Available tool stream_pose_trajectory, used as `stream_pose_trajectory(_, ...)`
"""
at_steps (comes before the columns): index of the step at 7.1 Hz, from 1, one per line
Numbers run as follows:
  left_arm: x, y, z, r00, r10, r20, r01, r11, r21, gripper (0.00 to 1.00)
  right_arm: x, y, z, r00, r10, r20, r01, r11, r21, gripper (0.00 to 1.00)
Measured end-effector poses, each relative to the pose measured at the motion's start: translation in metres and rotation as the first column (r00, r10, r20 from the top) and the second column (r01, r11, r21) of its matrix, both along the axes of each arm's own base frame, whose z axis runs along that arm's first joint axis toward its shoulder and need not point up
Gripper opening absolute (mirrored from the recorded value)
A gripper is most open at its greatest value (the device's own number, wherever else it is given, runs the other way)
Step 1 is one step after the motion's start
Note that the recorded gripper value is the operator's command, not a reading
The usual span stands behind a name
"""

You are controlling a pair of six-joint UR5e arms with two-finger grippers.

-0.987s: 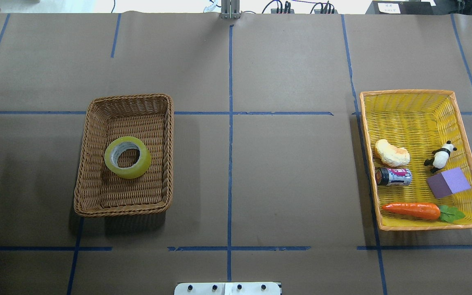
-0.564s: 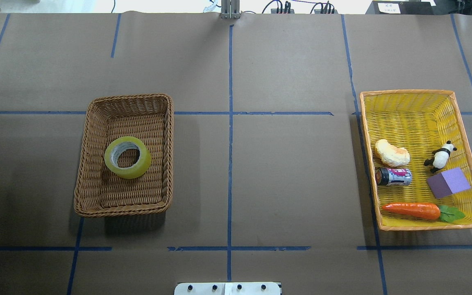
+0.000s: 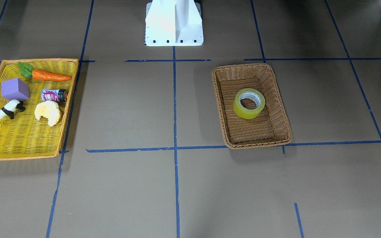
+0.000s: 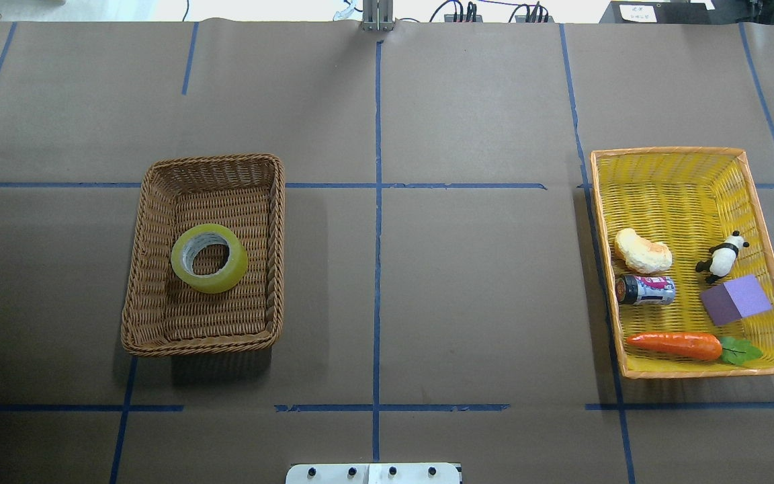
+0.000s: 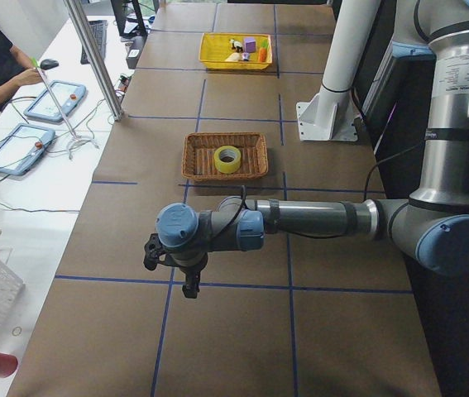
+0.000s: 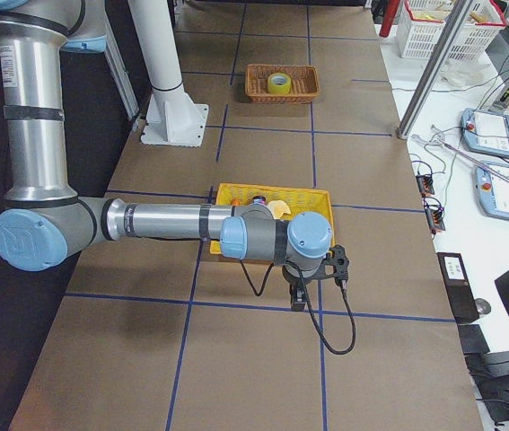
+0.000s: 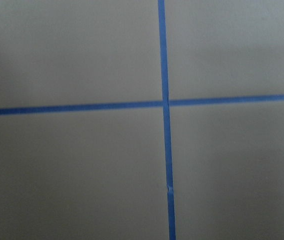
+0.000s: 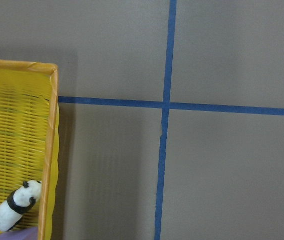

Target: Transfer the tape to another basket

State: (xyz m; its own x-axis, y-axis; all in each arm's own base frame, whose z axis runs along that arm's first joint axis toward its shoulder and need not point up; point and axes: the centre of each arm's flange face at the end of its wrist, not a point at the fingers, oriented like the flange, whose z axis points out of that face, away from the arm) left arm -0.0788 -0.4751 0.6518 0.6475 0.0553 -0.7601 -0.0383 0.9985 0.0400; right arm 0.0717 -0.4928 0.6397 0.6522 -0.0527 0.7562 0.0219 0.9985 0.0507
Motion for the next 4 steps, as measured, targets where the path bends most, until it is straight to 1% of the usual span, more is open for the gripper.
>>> stream_pose_trajectory(1,0.0011,0.0077,-0.0004,1.000,0.002,0.006,-0.002,1.000,-0.014,1.00,0.0001,-0.0002,0.0000,1.000,0.000,-0.001,0.000,1.000,0.000,1.00)
stream_pose_trajectory(4,0.0006,0.0103,0.0085,0.999,0.016,0.047,-0.014,0.999,-0.031,1.00,0.0001,-0.0002,0.0020,1.000,-0.001,-0.001,0.001,1.000,-0.002,1.00)
